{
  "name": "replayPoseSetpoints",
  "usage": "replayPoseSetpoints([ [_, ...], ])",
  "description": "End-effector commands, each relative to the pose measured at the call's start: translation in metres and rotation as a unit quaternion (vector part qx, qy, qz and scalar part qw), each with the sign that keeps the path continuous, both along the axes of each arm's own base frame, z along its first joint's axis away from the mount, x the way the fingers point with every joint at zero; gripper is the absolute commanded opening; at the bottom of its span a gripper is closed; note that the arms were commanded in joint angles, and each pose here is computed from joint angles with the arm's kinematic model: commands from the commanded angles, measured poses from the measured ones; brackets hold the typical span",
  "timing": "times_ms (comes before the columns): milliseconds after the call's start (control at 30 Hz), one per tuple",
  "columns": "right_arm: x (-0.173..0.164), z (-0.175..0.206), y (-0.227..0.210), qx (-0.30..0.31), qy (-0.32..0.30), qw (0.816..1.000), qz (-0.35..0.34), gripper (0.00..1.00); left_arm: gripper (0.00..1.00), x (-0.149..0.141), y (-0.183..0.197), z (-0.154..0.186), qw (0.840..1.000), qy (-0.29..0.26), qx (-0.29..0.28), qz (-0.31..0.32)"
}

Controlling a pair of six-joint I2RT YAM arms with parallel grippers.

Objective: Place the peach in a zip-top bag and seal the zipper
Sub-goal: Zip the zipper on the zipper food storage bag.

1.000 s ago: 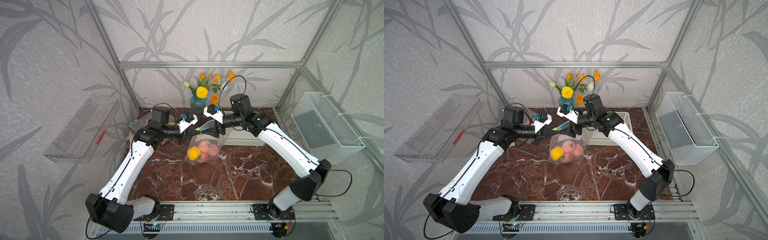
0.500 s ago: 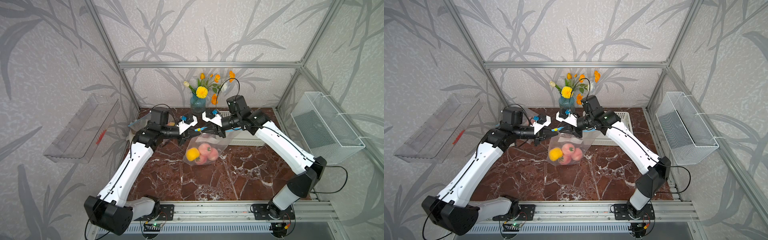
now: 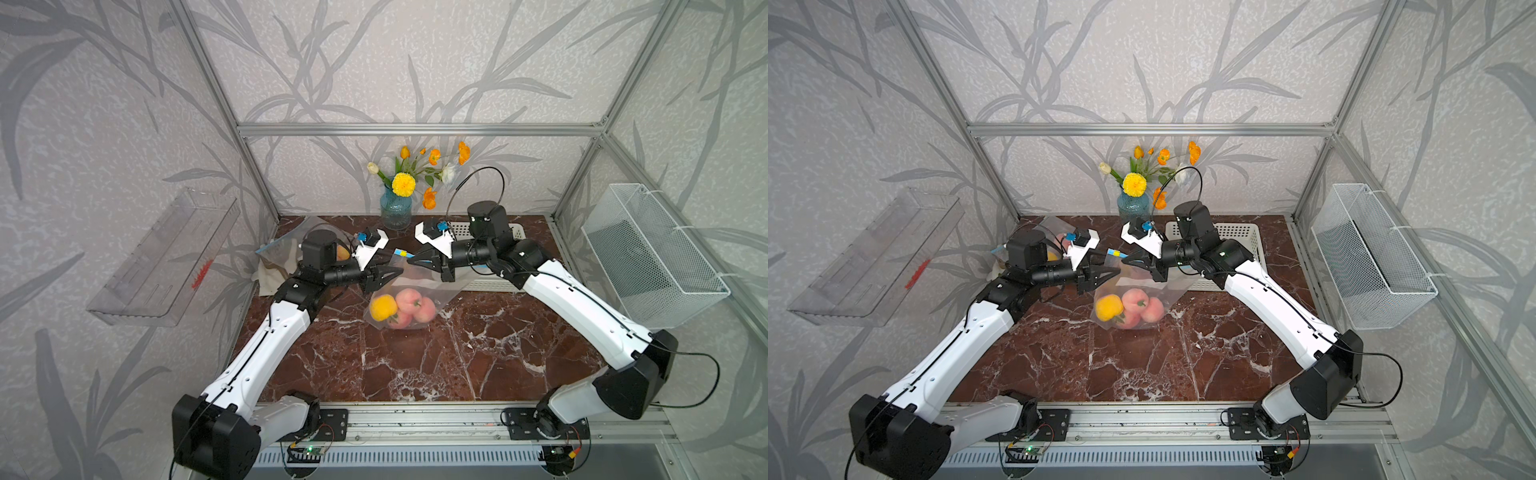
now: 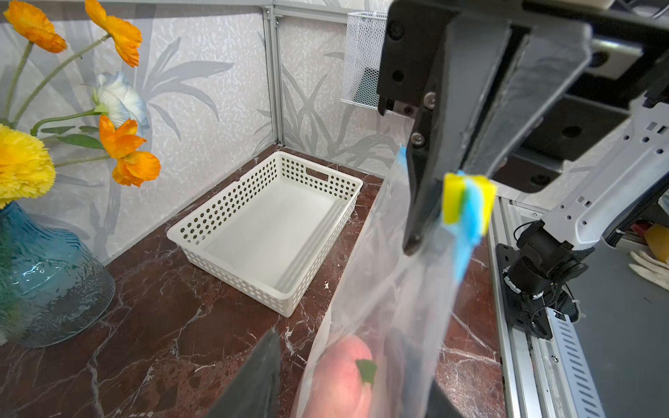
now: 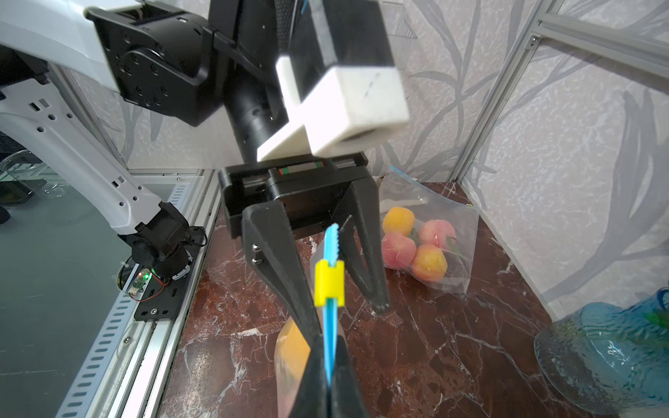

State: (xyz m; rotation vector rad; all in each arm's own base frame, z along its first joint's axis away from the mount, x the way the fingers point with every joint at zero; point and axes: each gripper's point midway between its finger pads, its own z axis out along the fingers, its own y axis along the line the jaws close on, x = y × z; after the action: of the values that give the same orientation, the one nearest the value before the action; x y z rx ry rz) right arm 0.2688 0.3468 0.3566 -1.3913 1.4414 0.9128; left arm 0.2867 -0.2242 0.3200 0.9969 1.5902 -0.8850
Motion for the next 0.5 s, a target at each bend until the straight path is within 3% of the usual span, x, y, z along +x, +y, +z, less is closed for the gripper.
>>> replayPoseSetpoints([
  [0, -0.006, 0.014, -0.001, 0.021, -0.011, 1.000, 0.009, 0.04, 0.47, -0.007, 0.002, 0.036, 0.998, -0.056, -0.035, -0.003],
  [133, -0.004, 0.011, 0.000, 0.016, -0.014, 1.000, 0.007, 0.04, 0.46, -0.009, 0.000, 0.045, 0.997, -0.069, -0.034, -0.013],
  [300, -0.002, 0.009, 0.001, 0.010, -0.017, 1.000, 0.007, 0.04, 0.37, -0.008, -0.001, 0.046, 0.997, -0.069, -0.026, -0.019],
  [467, -0.003, 0.006, 0.000, 0.005, -0.018, 1.000, 0.011, 0.05, 0.34, -0.017, -0.003, 0.052, 0.996, -0.079, -0.031, -0.040],
])
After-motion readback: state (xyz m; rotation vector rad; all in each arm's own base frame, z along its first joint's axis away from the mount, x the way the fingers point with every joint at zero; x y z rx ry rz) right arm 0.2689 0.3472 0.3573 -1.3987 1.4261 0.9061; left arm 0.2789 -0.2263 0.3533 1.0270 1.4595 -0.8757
